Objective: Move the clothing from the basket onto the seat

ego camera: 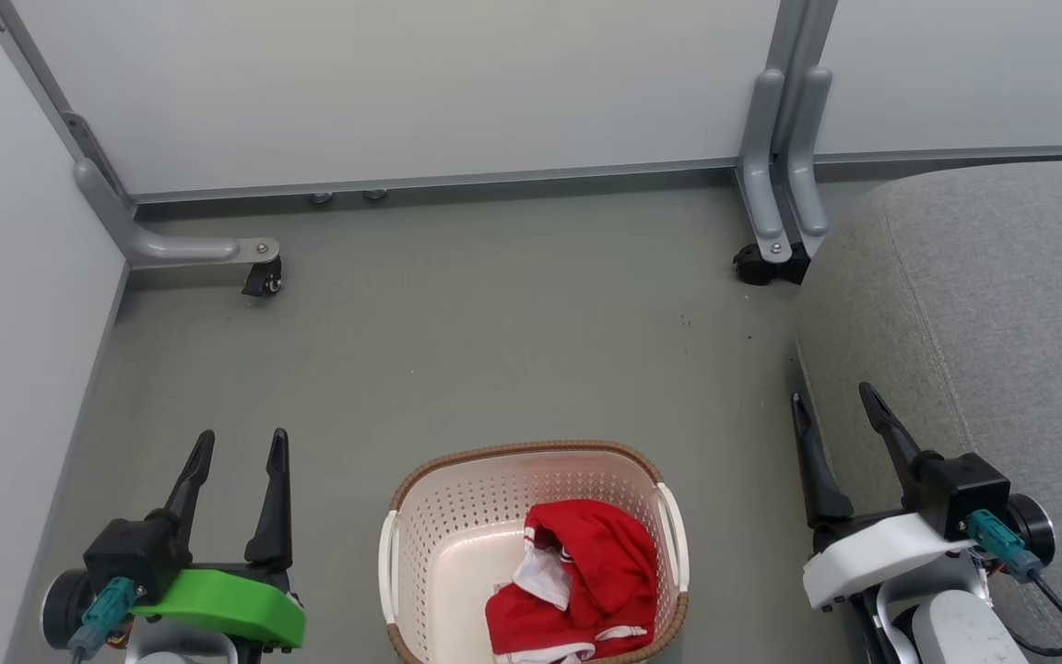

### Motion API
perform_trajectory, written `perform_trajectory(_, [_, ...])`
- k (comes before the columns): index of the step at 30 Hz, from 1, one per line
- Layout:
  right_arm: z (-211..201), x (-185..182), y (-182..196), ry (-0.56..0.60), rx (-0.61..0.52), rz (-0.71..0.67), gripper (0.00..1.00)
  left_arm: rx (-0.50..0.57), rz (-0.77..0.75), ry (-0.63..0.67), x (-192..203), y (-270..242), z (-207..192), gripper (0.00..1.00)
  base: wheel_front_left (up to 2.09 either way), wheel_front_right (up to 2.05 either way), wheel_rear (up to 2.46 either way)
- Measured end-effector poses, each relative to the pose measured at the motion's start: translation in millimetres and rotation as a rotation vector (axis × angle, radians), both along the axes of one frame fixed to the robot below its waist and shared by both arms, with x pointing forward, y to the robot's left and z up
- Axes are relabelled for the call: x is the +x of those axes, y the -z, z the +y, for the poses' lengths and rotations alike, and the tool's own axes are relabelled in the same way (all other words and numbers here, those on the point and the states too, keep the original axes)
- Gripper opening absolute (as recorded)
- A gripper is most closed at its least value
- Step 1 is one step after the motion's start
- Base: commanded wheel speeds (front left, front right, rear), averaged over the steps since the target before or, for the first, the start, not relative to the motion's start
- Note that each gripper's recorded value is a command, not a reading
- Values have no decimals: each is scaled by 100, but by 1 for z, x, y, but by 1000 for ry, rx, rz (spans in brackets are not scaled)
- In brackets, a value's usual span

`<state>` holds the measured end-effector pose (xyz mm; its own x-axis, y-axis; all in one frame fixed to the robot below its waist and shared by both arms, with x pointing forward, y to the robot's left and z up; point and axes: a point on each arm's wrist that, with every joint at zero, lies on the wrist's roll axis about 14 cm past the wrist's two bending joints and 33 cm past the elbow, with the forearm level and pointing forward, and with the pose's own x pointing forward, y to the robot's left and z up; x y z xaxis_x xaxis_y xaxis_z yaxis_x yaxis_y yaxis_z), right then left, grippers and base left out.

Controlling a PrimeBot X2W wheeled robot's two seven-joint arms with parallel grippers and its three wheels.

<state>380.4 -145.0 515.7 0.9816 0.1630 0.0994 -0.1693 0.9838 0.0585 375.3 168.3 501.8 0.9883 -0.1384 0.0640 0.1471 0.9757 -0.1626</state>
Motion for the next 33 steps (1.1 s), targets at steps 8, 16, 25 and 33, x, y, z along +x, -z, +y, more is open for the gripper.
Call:
perform_trajectory(8, [-1, 0, 1, 2, 3, 2, 100, -1, 9, -7, 0, 3, 2, 100, 0, 0, 0])
perform_trajectory(16, [-2, 5, -1, 5, 2, -2, 100, 4, 26, 26, 4, 9, -10, 100, 0, 0, 0])
perform_trajectory(25, [-6, 24, -8, 17, -4, -27, 100, 10, 71, 253, 29, 23, -89, 100, 0, 0, 0])
perform_trajectory(33, [-11, 61, -11, 24, -6, -56, 100, 17, 177, 446, 59, 61, -153, 100, 0, 0, 0])
